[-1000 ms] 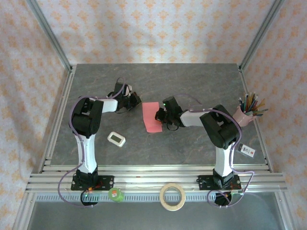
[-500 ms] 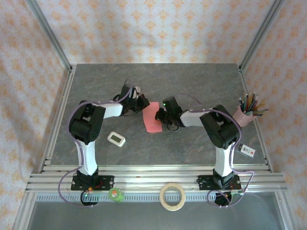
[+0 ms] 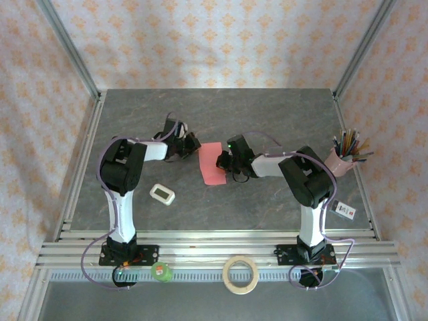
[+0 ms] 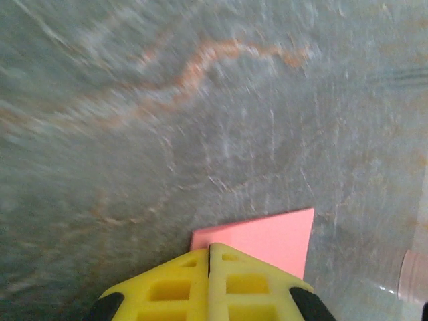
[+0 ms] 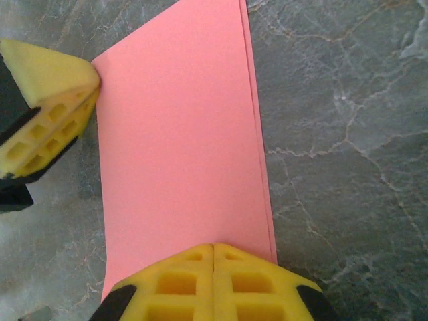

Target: Fold a paper plane with a square sheet of paper (pick it up from the middle)

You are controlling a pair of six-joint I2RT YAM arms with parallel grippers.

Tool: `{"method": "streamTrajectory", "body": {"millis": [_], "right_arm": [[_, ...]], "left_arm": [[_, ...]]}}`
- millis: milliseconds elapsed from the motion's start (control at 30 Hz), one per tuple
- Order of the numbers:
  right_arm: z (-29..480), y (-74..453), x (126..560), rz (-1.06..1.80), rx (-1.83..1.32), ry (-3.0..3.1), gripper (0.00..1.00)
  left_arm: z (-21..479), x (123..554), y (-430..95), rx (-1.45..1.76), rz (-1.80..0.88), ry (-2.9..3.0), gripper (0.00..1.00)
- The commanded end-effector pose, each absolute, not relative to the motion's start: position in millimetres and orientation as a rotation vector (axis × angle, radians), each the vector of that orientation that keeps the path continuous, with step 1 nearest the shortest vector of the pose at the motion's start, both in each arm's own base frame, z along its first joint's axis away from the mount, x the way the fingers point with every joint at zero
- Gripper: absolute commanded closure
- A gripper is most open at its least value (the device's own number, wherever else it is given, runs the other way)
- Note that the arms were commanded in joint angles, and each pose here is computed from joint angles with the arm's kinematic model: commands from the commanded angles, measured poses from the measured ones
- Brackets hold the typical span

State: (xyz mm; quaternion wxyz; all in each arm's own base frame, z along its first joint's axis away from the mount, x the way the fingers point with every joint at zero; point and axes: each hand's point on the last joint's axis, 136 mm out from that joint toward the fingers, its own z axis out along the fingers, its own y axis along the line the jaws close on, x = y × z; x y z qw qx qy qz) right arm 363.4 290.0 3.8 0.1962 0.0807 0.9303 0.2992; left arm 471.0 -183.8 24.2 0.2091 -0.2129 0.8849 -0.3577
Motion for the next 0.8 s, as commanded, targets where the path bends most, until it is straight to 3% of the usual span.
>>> {"method": "streamTrajectory", "body": {"millis": [0,267,533,767], "right_arm": [[-111,184,267,0.19,0.414,3.049,1.0],[-104,200,282,0.314,0.543,2.986,1.0],[-100,200,285,0.338,0.604,2.952,1.0],[-100,200,285,0.339,0.621,2.944,1.0]], "left_arm": [[34,485,-156,-0.624,-0.903,2.436,1.0],[91,460,-189,-0.524,-1.051,2.377,1.0],[68,405,-243,-0.576,-1.111,2.48,1.0],[55,389,-248,-0.7,-1.119,2.474,1.0]]}}
